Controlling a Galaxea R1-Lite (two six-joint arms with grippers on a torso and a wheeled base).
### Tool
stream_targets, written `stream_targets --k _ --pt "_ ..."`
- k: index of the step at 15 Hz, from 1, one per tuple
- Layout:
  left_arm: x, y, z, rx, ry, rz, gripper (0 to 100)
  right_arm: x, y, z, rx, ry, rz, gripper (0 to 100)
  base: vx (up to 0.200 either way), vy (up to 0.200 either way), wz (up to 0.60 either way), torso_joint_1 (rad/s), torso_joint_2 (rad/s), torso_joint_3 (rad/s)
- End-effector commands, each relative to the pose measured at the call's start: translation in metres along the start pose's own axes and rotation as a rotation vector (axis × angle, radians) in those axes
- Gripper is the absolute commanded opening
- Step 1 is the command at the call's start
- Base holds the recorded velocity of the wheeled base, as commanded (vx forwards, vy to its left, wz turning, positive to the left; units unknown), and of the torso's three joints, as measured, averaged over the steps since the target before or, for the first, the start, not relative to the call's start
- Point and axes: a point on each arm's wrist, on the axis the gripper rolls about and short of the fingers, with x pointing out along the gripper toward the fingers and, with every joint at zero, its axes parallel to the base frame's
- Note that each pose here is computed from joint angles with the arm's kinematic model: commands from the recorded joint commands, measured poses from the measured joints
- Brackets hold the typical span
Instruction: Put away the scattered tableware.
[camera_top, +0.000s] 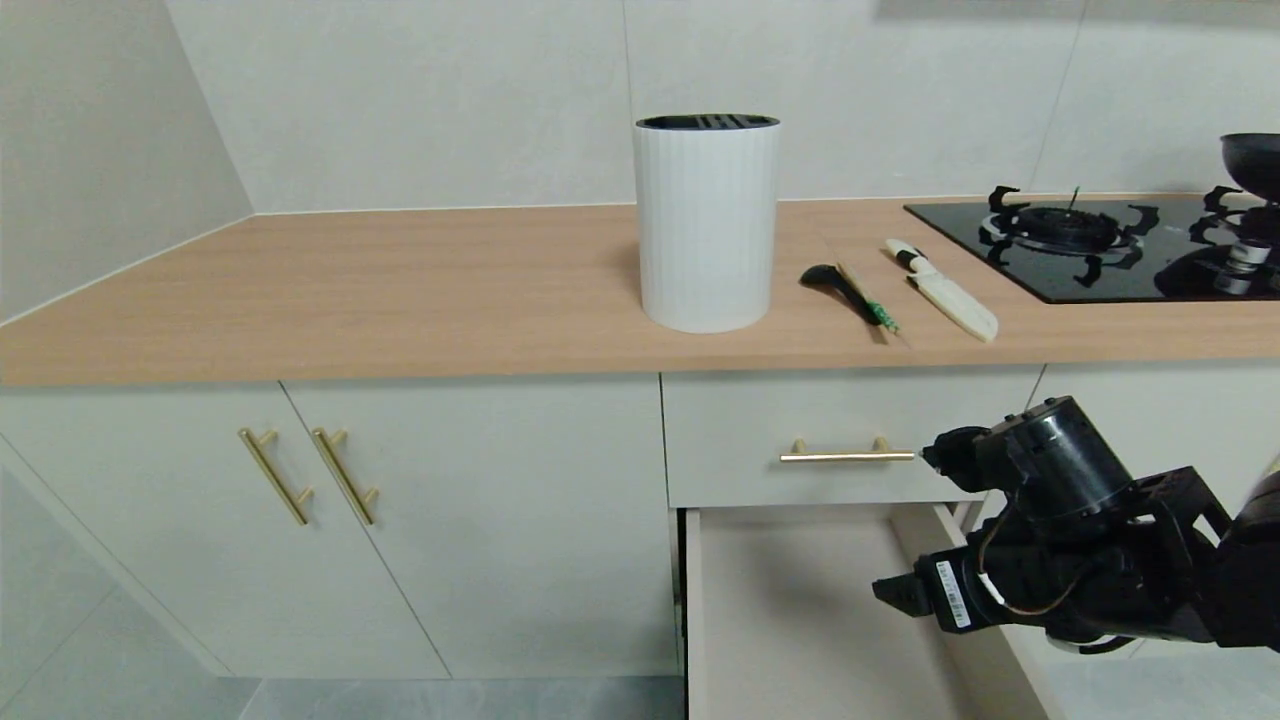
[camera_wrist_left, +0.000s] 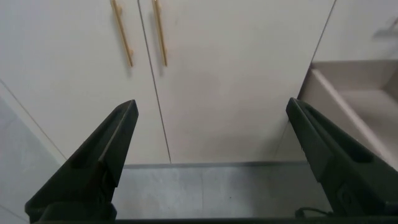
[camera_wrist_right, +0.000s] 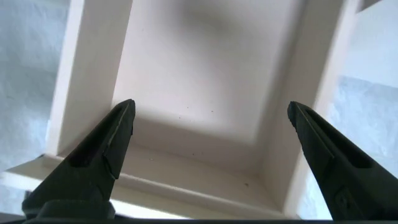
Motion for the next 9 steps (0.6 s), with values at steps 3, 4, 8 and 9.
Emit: stream_targets --k 3,4,8,9 --pt "0.0001 0.0000 0.0001 0.000 0.001 0.000 100 0.0008 0.0006 -0.0002 -0.002 0.003 0.002 100 0.000 0.000 0.00 0.173 -0.47 -0.289" --pt "0.0001 0.0000 0.0001 0.000 0.001 0.000 100 0.0004 0.0005 -0.0001 -0.002 0.001 0.002 100 0.000 0.000 0.00 0.188 -0.45 -0.276" --pt "0.0001 0.0000 0.0001 0.000 0.001 0.000 100 0.0008 0.0004 -0.0002 -0.002 0.001 -0.004 100 0.000 0.000 0.00 0.193 -0.47 -0.284" --pt "0.0001 0.0000 0.0001 0.000 0.001 0.000 100 0.0000 0.0003 0.0001 -0.001 -0.002 -0.003 100 0.000 0.000 0.00 0.134 -0.31 -0.183"
